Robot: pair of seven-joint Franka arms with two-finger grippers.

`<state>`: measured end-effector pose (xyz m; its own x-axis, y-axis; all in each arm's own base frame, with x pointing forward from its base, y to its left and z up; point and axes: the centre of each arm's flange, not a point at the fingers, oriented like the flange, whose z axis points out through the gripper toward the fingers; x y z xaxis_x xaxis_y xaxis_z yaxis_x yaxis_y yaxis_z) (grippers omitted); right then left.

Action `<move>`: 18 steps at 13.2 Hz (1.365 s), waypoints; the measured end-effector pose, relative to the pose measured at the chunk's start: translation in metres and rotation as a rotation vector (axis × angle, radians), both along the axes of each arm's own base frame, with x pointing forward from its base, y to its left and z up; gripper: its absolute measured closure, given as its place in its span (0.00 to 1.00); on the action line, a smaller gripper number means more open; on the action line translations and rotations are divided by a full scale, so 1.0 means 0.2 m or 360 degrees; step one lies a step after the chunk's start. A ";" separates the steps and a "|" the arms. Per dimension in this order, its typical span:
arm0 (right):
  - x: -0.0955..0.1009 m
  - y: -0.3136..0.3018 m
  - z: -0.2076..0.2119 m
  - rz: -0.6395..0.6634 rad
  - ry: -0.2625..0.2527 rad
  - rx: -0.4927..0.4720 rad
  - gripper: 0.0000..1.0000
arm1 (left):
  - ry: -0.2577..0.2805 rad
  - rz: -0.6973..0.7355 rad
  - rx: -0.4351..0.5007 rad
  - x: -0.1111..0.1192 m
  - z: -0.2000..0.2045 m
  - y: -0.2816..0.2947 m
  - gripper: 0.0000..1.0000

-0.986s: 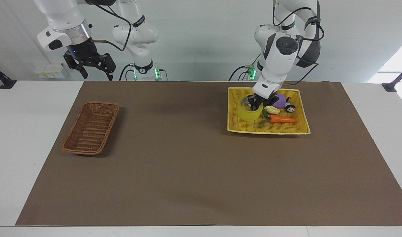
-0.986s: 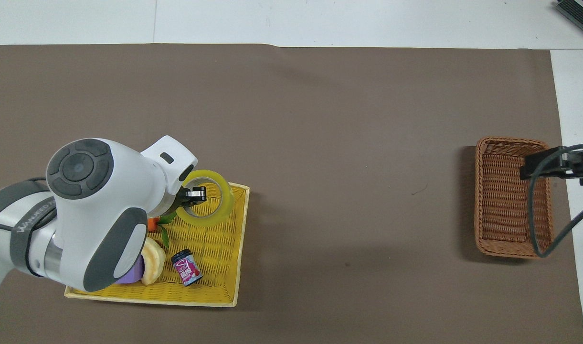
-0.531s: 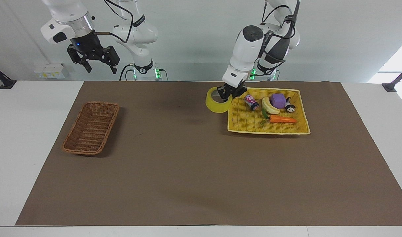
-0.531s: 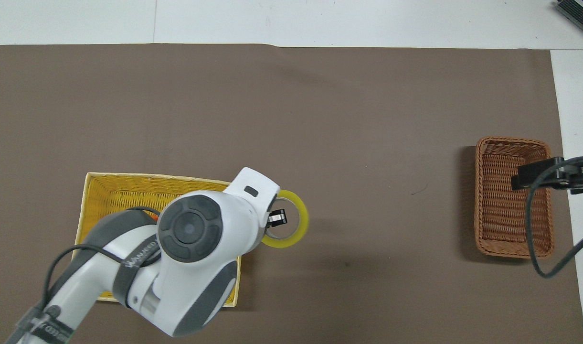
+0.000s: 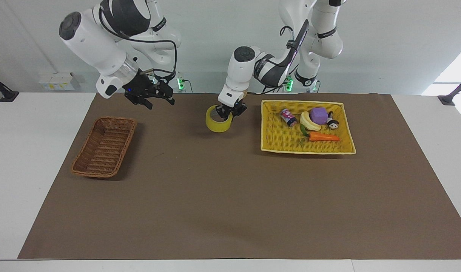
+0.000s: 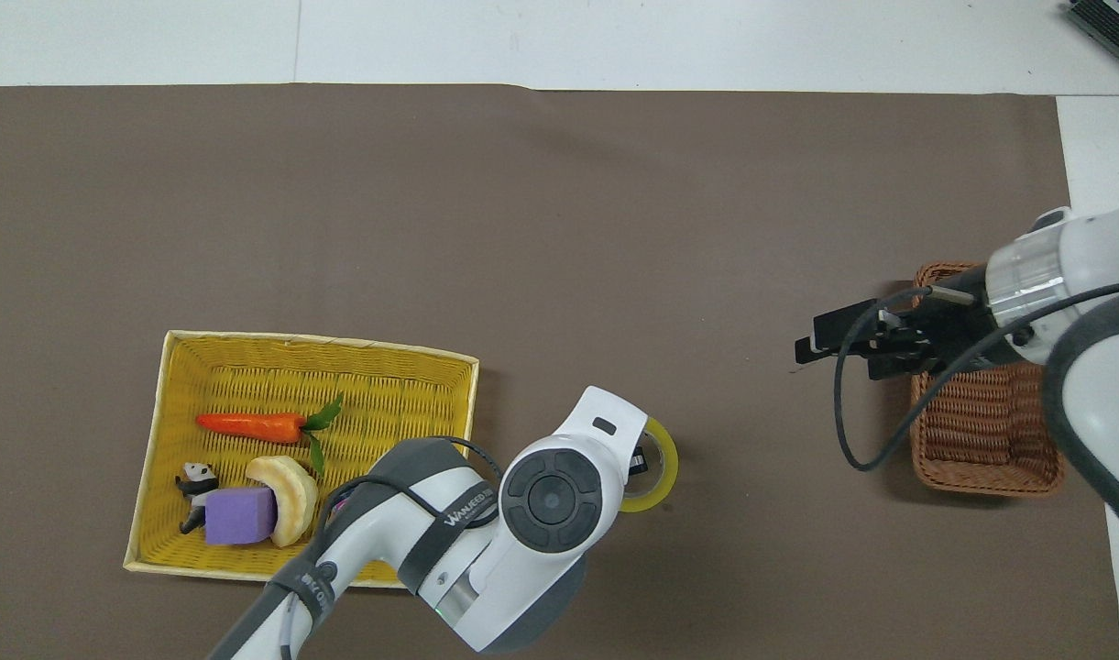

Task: Move tape to another basket
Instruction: 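Carry the tape toward the right gripper while the right gripper reaches it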

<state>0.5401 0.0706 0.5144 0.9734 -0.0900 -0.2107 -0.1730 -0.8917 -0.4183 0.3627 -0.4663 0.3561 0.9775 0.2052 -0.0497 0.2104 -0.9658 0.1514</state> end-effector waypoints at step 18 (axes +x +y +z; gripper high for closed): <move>-0.04 0.06 -0.48 0.0125 0.0040 0.0352 0.00 | -0.0097 0.0367 -0.0505 0.21 0.16 -0.10 0.78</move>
